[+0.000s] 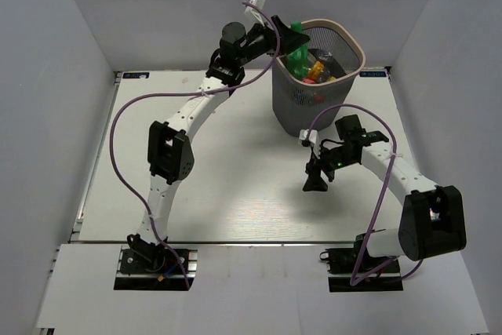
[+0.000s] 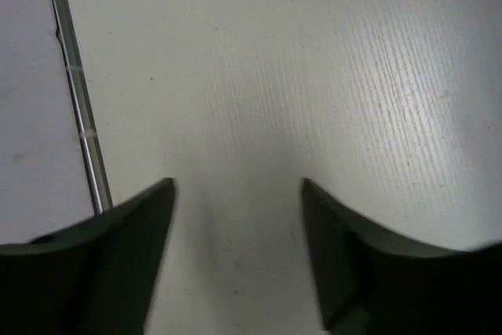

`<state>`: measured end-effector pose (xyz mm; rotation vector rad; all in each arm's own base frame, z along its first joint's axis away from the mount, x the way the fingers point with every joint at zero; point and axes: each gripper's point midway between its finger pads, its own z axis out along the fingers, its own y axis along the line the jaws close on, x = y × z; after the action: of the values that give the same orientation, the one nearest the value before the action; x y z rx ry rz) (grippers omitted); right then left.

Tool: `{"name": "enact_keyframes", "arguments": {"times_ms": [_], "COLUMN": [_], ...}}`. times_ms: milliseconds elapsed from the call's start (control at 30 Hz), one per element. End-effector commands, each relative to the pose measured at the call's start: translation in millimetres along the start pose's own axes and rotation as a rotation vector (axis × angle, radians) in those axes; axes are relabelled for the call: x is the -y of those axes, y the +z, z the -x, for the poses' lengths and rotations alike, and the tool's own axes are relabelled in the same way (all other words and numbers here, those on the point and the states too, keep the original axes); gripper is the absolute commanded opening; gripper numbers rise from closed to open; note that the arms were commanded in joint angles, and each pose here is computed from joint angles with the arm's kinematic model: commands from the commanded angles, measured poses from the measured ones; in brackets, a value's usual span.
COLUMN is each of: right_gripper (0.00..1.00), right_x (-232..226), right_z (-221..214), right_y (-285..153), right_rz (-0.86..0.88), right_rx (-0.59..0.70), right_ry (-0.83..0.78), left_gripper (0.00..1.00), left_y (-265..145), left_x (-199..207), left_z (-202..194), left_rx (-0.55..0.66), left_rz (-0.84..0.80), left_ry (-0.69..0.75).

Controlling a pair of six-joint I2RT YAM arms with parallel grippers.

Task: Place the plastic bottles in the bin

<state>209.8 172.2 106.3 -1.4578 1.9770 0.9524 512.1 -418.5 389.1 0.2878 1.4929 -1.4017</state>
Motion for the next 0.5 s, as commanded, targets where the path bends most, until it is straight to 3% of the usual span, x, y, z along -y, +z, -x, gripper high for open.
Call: {"name": "enact_keyframes", "arguments": {"times_ms": [0, 100, 267, 333, 400, 433, 467], "right_gripper": [0.80, 0.90, 0.90, 0.90, 0.90, 0.90, 0.90], "right_x": [7, 11, 23, 31, 41, 51, 55], "right_z": [1, 3, 16, 20, 29, 31, 36], "right_y": [3, 2, -2, -5, -14, -19, -24], "right_rz": [-0.038, -0.078, -0.135, -0.184, -0.259, -0.332, -0.377], "right_rx": [0.007, 0.024, 0.057, 0.058, 0.077, 0.091, 0.109], "right_ry": [0.005, 0.020, 0.112, 0.178, 0.181, 0.262, 0.267], "left_gripper": [1.00, 1.00, 1.00, 1.00, 1.00, 1.00, 1.00], "left_y": [-3, -8, -42, -62, -109, -132, -153], "left_x": [56, 73, 124, 93, 98, 60, 50], "left_z": [59, 77, 109, 79, 80, 42, 30], "left_rx": [0.153, 0.206, 0.210, 0.085, 0.030, -0.079, -0.120], "left_rz": [-0.057, -0.083, -0.067, 0.081, 0.216, 0.314, 0.366], "left_ry": [0.078, 0.094, 0.233, 0.323, 0.451, 0.441, 0.452]}}
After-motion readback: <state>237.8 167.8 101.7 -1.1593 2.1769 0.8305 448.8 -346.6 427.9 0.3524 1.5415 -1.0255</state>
